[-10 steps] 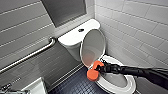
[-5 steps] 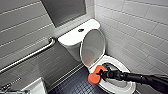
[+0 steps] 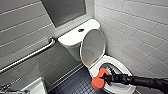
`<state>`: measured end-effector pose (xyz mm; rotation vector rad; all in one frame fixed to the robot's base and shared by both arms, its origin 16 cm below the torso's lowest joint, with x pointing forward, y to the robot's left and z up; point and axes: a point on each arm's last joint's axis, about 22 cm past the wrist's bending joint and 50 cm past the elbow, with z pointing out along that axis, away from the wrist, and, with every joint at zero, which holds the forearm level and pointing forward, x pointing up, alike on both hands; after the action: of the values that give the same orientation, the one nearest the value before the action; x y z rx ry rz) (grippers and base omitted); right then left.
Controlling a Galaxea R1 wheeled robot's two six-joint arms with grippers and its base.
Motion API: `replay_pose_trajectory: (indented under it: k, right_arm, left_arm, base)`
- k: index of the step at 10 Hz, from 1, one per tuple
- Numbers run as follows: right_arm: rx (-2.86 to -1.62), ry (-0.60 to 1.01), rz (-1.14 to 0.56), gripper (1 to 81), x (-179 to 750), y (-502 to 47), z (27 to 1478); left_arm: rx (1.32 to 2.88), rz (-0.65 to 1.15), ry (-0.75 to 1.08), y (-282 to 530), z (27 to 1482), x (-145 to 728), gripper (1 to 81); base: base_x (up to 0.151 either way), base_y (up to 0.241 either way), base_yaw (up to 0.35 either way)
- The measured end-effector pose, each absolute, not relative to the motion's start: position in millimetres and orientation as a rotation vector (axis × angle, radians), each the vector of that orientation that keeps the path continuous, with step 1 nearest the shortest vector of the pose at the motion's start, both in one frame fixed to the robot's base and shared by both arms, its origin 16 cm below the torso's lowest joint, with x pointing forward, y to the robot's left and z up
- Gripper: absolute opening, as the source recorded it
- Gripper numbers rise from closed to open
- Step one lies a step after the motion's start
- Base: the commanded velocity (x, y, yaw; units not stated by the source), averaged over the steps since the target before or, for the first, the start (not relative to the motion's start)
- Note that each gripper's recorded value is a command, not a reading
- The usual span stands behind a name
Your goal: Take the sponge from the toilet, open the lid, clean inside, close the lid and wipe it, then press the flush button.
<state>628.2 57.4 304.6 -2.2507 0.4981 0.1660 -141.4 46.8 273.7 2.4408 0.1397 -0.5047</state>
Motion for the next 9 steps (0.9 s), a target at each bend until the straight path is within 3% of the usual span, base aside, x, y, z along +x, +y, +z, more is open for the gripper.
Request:
replay_pose_trajectory:
  k: [9]
  right_arm:
    - [-2.341,0.522,0.207,1.0,565,-66,304]
  left_arm:
    - [2.439,-0.502,0.137,46,274,-141,81.1]
  base:
    - [0.0,0.0,0.0]
